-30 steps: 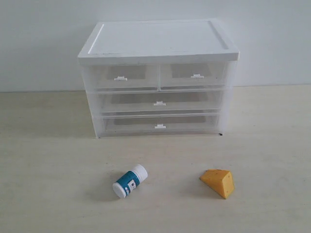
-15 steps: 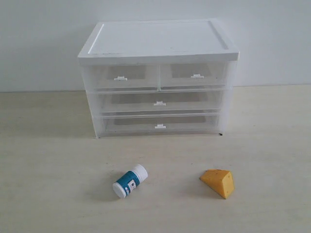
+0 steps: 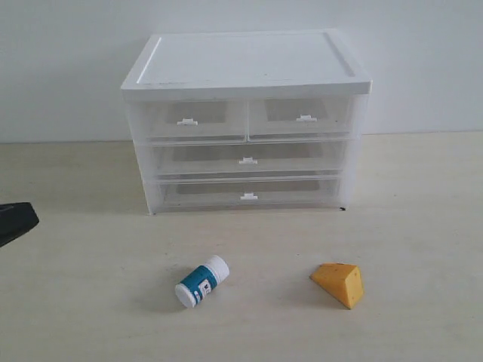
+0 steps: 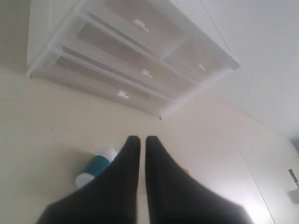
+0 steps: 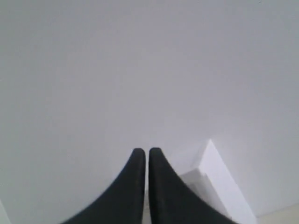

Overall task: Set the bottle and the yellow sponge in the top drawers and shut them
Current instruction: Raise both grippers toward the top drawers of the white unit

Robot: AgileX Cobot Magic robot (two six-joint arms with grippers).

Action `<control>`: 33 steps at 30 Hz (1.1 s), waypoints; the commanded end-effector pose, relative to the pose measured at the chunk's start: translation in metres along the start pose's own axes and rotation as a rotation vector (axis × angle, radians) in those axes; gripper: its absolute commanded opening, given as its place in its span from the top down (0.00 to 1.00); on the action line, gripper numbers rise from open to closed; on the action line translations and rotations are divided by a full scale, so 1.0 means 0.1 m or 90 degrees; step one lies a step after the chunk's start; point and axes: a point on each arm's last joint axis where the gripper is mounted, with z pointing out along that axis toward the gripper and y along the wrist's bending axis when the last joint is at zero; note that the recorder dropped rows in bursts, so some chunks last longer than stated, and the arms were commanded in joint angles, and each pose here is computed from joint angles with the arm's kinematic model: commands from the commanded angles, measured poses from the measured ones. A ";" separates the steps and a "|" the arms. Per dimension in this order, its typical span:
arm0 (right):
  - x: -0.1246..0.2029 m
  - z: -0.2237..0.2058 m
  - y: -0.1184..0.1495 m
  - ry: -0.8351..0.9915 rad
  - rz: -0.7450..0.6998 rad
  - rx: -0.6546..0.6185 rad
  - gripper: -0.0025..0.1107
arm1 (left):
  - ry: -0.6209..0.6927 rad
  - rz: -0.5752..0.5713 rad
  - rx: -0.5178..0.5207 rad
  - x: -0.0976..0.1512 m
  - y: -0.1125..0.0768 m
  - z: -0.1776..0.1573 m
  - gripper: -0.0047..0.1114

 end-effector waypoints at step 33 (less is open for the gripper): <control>1.28 1.83 -0.29 0.470 0.425 -0.044 0.98 | 0.159 -0.012 0.124 -1.04 0.33 2.29 0.93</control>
